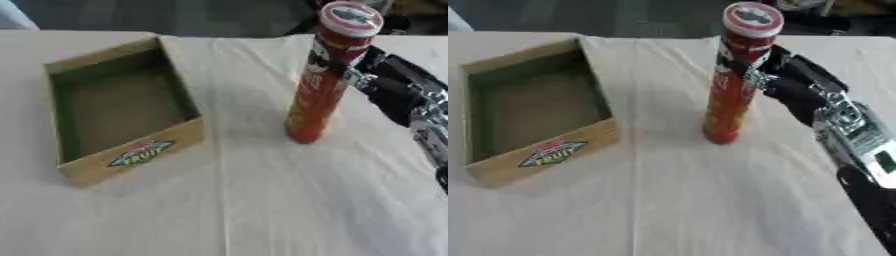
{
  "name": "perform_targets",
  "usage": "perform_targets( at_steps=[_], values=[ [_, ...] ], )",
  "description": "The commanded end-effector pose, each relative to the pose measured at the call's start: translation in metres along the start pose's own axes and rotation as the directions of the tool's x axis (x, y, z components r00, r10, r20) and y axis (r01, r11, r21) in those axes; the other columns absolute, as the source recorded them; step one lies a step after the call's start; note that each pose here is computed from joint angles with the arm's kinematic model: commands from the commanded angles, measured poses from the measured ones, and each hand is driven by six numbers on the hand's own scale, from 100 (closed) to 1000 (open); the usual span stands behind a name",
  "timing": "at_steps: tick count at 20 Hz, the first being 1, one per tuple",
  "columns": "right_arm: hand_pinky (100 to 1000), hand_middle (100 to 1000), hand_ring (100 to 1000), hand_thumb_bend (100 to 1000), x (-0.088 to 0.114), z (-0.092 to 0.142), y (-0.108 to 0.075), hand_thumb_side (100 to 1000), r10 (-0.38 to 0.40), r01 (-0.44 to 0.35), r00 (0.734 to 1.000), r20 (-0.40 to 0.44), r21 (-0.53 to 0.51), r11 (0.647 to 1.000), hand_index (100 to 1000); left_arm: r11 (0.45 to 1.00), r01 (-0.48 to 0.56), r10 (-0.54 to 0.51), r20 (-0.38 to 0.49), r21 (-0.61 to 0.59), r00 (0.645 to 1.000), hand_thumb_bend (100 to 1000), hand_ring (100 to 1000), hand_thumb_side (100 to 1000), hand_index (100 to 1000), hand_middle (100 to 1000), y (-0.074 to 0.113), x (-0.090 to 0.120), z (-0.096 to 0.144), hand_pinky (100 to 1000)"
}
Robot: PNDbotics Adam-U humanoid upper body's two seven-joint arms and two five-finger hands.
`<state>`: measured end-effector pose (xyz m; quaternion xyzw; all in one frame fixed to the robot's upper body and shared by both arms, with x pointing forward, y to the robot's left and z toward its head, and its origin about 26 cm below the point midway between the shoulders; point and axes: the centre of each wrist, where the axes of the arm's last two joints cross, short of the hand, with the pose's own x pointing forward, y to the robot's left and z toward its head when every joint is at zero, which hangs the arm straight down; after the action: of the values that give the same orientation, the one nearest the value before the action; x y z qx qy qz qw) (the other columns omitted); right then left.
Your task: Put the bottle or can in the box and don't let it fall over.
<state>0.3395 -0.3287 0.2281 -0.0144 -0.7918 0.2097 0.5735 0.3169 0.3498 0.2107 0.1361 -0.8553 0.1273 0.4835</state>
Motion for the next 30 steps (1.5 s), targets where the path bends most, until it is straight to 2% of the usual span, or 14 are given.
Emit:
perform_targets(
  at_steps=[1,9,12,13,17,18,21,24,27,30],
  values=[
    [1000,973,1000,287,0.0102,-0.0012,-0.0106,426,0.05,-0.05,0.999,0.006,-0.011,0.999,1000,1.0,-0.002,0.003,0.04,-0.015,0.999,476,985,377,777,838,-0.0015,0.0111,-0.0041,656],
    [1000,951,1000,305,0.0101,-0.0032,-0.0124,409,0.051,-0.051,0.999,0.007,-0.016,0.999,1000,1.0,-0.004,0.005,0.04,-0.018,0.999,476,985,378,776,839,-0.0022,0.0112,-0.0043,657],
    [1000,954,1000,308,0.0109,-0.0032,-0.0121,329,0.055,-0.055,0.998,0.013,-0.007,0.998,1000,1.0,-0.003,0.004,0.041,-0.018,0.999,477,985,377,775,839,-0.0019,0.0112,-0.0043,657],
    [1000,954,1000,315,0.011,-0.0031,-0.0121,276,0.057,-0.057,0.998,0.014,-0.004,0.998,1000,1.0,-0.003,0.003,0.041,-0.018,0.999,477,985,376,775,839,-0.0018,0.0111,-0.0042,657],
    [1000,954,1000,324,0.0109,-0.0029,-0.0125,254,0.066,-0.066,0.998,0.013,0.004,0.998,1000,1.0,-0.001,0.001,0.04,-0.017,0.999,478,985,375,775,839,-0.0014,0.0109,-0.0042,657],
    [1000,952,1000,355,0.0105,-0.003,-0.0125,192,0.067,-0.067,0.998,0.01,0.005,0.998,1000,1.0,0.0,0.001,0.04,-0.017,0.999,478,985,374,775,839,-0.0013,0.0108,-0.0041,657],
    [1000,952,1000,359,0.0099,-0.0033,-0.0122,189,0.07,-0.07,0.998,0.003,0.014,0.997,1000,1.0,0.0,0.001,0.04,-0.017,0.999,477,985,373,775,839,-0.0012,0.0107,-0.0041,658],
    [1000,952,1000,349,0.0093,-0.0036,-0.012,225,0.07,-0.07,0.998,0.001,0.019,0.997,1000,1.0,0.0,0.001,0.04,-0.018,0.999,476,985,373,775,839,-0.0012,0.0107,-0.0041,658],
    [1000,951,1000,338,0.0082,-0.0045,-0.0121,328,0.065,-0.065,0.998,-0.003,0.022,0.998,1000,1.0,0.0,0.001,0.04,-0.018,0.999,477,985,374,775,838,-0.0012,0.0108,-0.0041,658],
    [1000,951,1000,336,0.0067,-0.0059,-0.0116,374,0.057,-0.057,0.998,-0.008,0.024,0.998,1000,1.0,0.0,0.001,0.04,-0.018,0.999,476,985,373,775,839,-0.0013,0.0107,-0.0041,658]
  ],
)
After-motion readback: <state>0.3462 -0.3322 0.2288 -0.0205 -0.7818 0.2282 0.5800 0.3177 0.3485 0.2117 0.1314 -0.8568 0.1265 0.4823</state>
